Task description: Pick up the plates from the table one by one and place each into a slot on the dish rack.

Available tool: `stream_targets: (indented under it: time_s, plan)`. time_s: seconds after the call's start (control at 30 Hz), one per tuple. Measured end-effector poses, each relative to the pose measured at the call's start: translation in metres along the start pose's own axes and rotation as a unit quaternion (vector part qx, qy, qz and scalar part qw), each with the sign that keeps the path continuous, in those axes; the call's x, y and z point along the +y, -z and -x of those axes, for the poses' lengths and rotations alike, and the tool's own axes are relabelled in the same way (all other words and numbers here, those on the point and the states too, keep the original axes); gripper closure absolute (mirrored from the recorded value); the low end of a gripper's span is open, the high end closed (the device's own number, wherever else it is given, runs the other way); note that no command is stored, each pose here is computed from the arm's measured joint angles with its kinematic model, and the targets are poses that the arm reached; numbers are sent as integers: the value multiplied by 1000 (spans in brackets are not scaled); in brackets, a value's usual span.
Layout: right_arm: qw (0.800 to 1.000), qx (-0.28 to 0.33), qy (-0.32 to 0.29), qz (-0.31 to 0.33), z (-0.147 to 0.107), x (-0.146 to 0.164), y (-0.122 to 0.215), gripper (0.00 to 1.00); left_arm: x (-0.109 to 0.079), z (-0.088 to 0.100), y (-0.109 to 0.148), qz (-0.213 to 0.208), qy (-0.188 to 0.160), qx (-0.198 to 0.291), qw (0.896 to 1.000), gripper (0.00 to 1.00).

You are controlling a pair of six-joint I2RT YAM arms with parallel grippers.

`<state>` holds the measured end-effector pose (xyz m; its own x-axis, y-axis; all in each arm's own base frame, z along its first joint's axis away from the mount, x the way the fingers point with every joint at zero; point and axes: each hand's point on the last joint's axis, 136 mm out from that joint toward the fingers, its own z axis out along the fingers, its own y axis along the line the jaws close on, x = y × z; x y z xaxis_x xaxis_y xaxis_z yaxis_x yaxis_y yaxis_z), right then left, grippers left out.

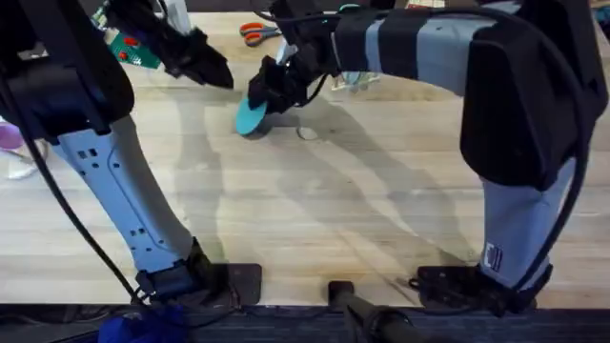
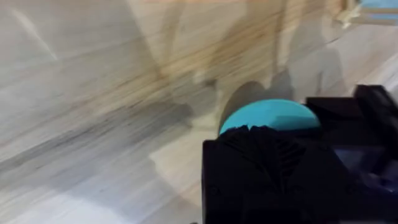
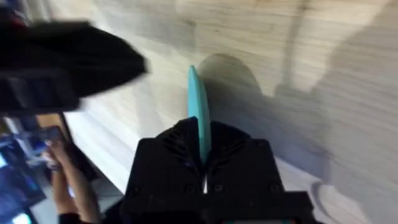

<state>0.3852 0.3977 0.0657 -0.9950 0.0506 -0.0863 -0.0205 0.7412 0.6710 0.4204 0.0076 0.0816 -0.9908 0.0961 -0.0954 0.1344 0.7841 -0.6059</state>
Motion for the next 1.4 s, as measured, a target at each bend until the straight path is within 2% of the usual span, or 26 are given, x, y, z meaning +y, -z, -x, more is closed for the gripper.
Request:
stream_targets:
  time_s: [0.17, 0.37, 0.53, 0.63, 0.83, 0.97, 1.17, 1.4]
  plan:
    - [998, 0, 51, -33, 0, -11, 22, 969, -17, 13, 28, 12, -34, -22, 999, 961]
    - [989, -29, 122, -80, 5, -10, 70, 969, -43, 11, 61, 32, -69, -52, 996, 961]
    - [976, -50, 177, -117, 5, -9, 104, 969, -84, 3, 105, 71, -117, -96, 986, 961]
    - [969, -57, 200, -136, 3, -8, 121, 969, -116, -7, 127, 97, -152, -117, 976, 961]
    - [949, -77, 249, -175, -2, -5, 162, 969, -170, -30, 147, 152, -212, -133, 956, 960]
    - [931, -97, 289, -201, -7, -1, 198, 969, -191, -48, 150, 190, -222, -126, 948, 961]
    - [898, -133, 338, -247, -12, 1, 253, 970, -212, -72, 150, 233, -224, -112, 940, 961]
    - [885, -178, 322, -285, -3, -20, 316, 972, -235, -89, 157, 252, -222, -133, 932, 961]
